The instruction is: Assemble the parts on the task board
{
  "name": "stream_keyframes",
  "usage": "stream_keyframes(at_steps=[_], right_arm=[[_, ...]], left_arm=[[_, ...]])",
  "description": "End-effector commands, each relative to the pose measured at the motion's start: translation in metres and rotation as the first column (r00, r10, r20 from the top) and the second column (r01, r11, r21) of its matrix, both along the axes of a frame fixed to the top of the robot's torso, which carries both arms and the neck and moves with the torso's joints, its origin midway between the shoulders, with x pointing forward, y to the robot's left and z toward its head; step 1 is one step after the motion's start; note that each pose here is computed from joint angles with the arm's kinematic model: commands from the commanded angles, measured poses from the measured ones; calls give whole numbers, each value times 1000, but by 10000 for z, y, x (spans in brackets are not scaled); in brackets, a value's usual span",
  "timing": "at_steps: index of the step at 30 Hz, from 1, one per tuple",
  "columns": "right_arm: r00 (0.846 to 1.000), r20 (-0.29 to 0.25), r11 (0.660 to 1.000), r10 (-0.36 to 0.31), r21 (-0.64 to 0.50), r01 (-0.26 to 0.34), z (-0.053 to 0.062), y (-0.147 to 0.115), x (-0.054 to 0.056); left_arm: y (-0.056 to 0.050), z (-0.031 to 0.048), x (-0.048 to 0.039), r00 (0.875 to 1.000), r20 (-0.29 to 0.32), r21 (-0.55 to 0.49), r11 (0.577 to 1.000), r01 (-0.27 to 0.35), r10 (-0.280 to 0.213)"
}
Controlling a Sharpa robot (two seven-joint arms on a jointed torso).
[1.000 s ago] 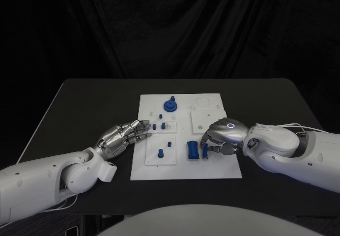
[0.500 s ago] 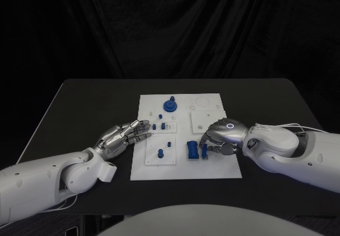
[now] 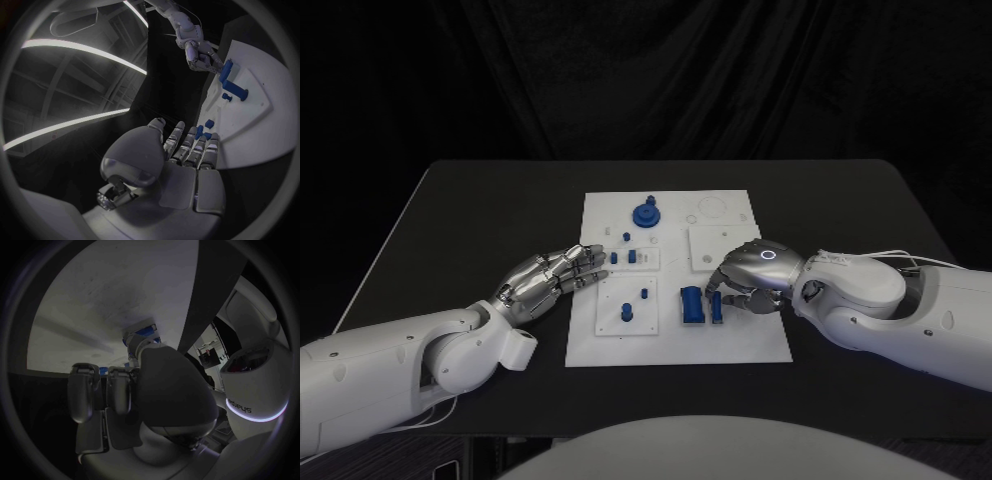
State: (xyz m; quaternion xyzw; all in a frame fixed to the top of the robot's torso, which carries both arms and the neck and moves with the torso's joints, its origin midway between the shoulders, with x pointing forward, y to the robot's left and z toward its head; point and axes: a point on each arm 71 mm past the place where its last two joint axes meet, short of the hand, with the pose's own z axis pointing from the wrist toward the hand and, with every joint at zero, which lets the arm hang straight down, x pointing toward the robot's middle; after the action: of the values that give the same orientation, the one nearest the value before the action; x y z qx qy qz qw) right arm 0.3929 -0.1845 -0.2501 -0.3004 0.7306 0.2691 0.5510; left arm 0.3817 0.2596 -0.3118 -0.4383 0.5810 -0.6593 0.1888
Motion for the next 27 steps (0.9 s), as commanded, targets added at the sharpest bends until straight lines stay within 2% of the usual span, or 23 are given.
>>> stream_keyframes(at_steps=[1, 13, 21, 27], right_arm=[[1000, 10, 1000, -21, -6, 21, -4, -10, 4], [999, 24, 1000, -25, 12, 25, 15, -21, 0], [994, 87, 995, -60, 86, 52, 91, -76, 5], [992, 104, 992, -78, 106, 66, 114, -111, 6]], left_arm=[[-15, 3, -6, 1000, -1, -16, 1000, 7, -8], [-20, 0, -4, 1000, -2, -17, 1000, 9, -9], [-21, -2, -3, 1000, -3, -17, 1000, 10, -10], [-22, -4, -2, 1000, -3, -17, 1000, 10, -10]])
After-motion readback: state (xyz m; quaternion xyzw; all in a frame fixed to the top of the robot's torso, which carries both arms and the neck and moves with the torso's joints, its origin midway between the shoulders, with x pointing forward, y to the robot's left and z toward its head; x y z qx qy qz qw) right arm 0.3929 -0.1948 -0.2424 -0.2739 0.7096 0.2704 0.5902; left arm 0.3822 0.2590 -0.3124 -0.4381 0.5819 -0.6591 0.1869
